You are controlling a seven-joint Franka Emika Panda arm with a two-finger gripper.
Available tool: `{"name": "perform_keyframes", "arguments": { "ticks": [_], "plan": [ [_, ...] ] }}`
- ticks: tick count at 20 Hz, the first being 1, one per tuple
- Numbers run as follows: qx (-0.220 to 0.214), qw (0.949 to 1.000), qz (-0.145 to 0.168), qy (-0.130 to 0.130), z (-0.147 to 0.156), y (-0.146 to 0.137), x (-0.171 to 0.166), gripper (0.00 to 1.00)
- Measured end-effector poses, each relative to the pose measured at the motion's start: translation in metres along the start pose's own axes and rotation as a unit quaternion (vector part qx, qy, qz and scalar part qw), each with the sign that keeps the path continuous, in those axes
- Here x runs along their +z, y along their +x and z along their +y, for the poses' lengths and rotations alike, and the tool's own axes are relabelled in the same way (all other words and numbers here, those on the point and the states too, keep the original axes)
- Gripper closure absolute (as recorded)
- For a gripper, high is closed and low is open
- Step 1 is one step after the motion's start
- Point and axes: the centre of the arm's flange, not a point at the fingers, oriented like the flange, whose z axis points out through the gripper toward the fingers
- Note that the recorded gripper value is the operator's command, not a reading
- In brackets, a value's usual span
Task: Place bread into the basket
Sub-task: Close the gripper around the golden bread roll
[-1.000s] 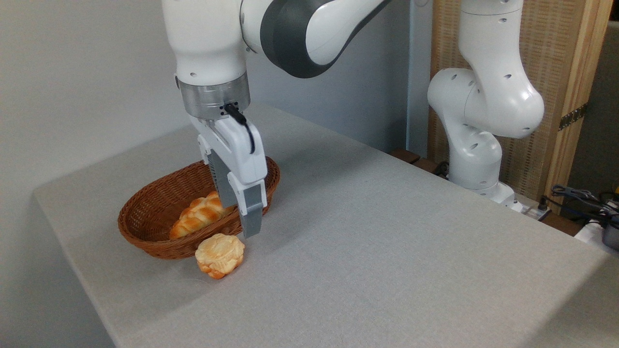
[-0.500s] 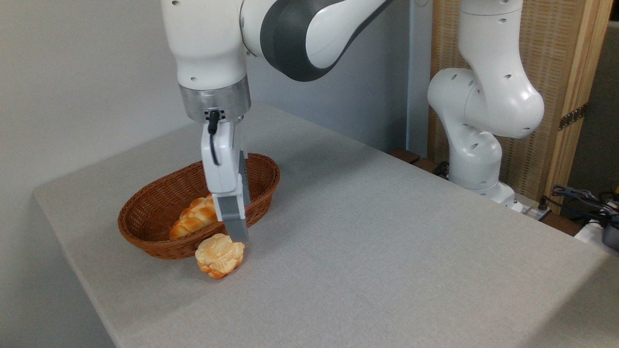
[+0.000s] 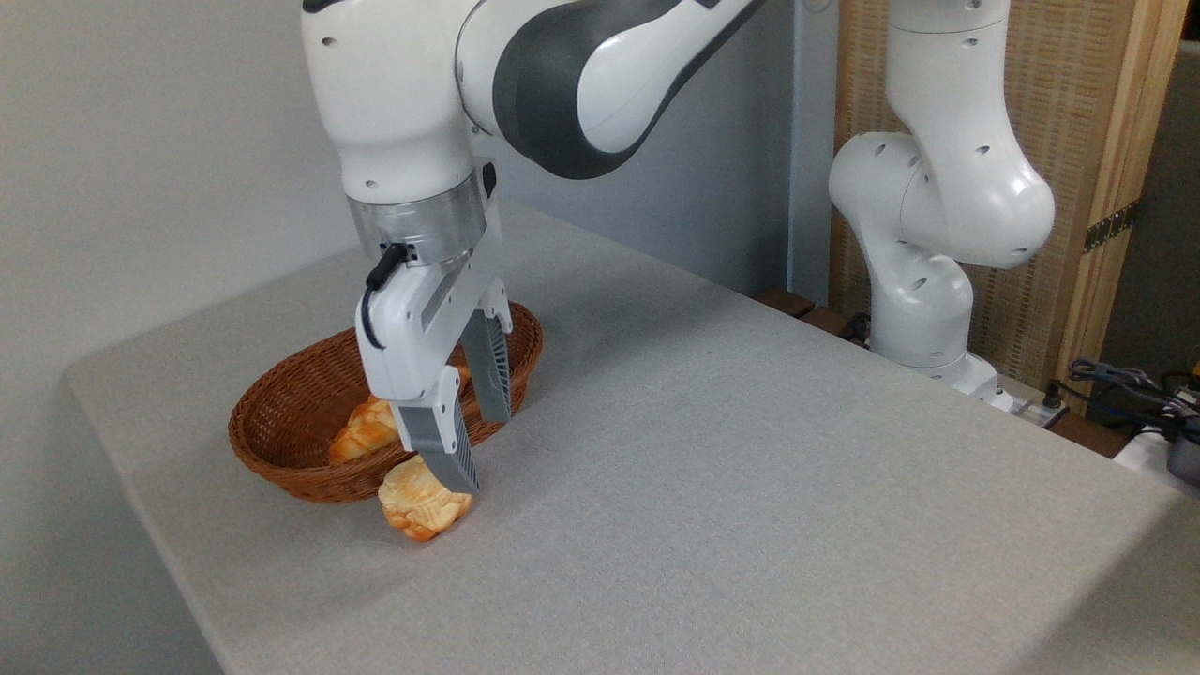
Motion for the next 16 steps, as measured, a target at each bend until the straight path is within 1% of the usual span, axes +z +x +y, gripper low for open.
{"name": "perform_keyframes", "arguments": {
  "ticks": [1,3,5,10,13,16],
  "plan": [
    [0.022,0.9997,-0.006,-0.003,-0.001,0.000,0.003,0.00],
    [0.050,0.9987,-0.010,-0.009,-0.003,0.001,0.009,0.00],
    [0.066,0.9977,-0.010,-0.014,-0.004,0.002,0.015,0.00],
    [0.088,0.9959,-0.009,-0.020,-0.008,0.009,0.026,0.00],
    [0.106,0.9942,-0.009,-0.011,-0.015,0.018,0.033,0.00],
    [0.110,0.9939,-0.009,-0.006,-0.020,0.020,0.041,0.00]
  ]
}}
